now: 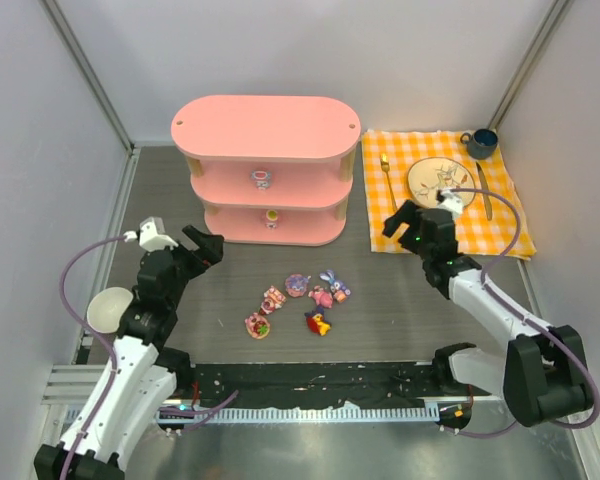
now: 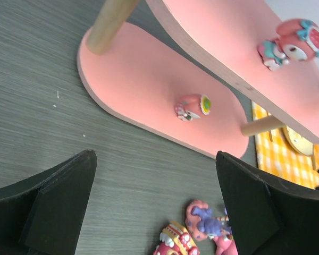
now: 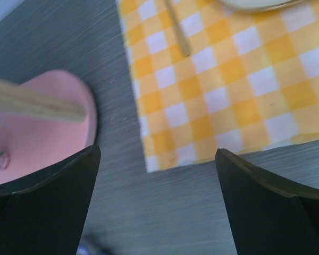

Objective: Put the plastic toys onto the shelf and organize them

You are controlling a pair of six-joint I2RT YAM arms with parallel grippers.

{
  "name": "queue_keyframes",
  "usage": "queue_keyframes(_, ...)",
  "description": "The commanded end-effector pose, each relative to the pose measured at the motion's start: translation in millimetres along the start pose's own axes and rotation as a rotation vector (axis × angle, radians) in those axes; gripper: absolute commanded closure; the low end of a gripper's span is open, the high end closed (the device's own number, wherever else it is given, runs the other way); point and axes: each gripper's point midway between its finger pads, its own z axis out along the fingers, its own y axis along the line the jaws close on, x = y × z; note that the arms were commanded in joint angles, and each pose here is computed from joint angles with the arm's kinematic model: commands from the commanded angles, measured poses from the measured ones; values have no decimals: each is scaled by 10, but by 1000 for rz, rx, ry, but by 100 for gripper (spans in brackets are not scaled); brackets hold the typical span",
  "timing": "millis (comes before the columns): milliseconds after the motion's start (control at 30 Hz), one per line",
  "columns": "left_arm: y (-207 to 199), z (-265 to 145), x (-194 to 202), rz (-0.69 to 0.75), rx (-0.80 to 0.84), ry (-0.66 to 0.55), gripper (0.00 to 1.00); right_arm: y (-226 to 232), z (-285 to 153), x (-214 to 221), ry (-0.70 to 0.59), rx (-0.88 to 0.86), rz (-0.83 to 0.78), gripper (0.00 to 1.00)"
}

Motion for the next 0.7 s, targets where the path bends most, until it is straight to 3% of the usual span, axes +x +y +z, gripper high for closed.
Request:
queue_keyframes(0,-44,-97,227,31,75,77,0,758,-297,131,-35,-137,-84,4)
queue_keyframes(100,53,-91,359,75,33,136,0,985,-482,316,-38,-195,-113,5)
queue_keyframes(267,82,-110,379,96,26,127,0,1227,-897,594,-78,-407,-180,5)
queue_keyframes(467,86,-75,436,111,23,157,0,1340,-1166,1164,-7,-672,-292,6)
queue_keyframes(667,75,-76,462,122,39,160,0,1499,-1362,1339,-49,-850,-411,6)
